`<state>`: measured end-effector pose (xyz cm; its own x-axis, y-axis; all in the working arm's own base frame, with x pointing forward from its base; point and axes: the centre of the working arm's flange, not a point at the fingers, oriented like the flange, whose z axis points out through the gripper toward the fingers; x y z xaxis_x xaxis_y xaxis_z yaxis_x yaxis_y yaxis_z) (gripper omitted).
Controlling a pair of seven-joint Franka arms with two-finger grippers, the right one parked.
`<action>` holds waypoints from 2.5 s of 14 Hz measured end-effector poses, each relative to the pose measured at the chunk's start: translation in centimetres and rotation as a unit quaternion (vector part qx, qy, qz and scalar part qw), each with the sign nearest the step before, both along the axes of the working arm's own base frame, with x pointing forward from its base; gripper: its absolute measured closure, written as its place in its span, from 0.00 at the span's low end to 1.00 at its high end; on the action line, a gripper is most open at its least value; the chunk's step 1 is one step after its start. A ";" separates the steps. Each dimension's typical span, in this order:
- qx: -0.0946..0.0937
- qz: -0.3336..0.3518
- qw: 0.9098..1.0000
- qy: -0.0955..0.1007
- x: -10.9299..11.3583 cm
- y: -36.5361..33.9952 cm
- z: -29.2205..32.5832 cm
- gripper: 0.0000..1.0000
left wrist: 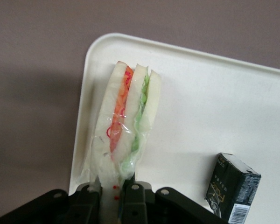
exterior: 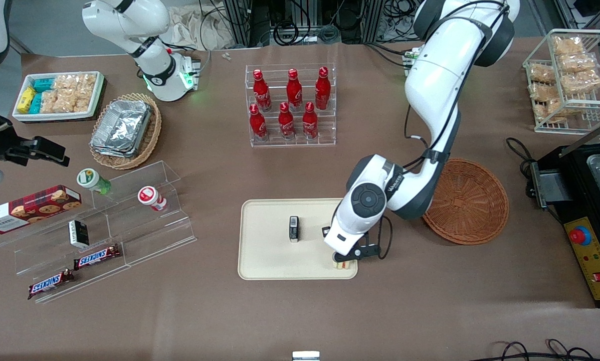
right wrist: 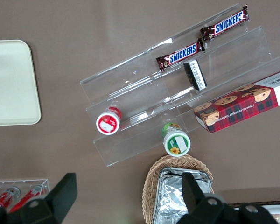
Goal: Place sandwich from basket to tray
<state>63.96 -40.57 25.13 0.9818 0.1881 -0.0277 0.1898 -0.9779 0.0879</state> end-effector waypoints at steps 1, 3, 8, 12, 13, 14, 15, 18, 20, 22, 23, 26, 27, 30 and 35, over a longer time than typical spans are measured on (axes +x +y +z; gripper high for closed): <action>0.001 0.000 1.000 0.001 -0.1 -0.2 -0.2 0.82; 0.002 0.002 1.000 0.003 -0.2 -0.3 -0.7 0.82; 0.008 0.003 1.000 0.001 -0.1 -0.1 -1.2 0.57; 0.005 0.016 1.000 -0.015 0.9 0.3 0.2 0.18; 0.002 0.026 0.999 -0.021 1.2 0.4 1.0 0.09; 0.000 0.033 0.999 -0.026 1.5 0.5 1.8 0.00; -0.002 0.038 0.999 -0.033 1.8 0.6 2.7 0.00; -0.003 0.048 0.998 -0.051 2.5 1.8 6.4 0.00; 0.010 0.058 0.997 -0.046 2.6 3.7 10.2 0.00; 0.022 0.073 0.996 -0.045 2.6 7.5 14.3 0.00; 0.029 0.070 0.996 -0.048 2.1 9.7 15.8 0.00; 0.039 0.066 0.996 -0.054 -1.0 15.3 18.8 0.00; 0.041 0.068 0.995 -0.058 -2.2 16.8 19.5 0.00; 0.047 0.052 0.995 -0.068 -5.1 22.4 21.1 0.00; 0.060 0.029 0.995 -0.073 -5.4 32.9 26.8 0.00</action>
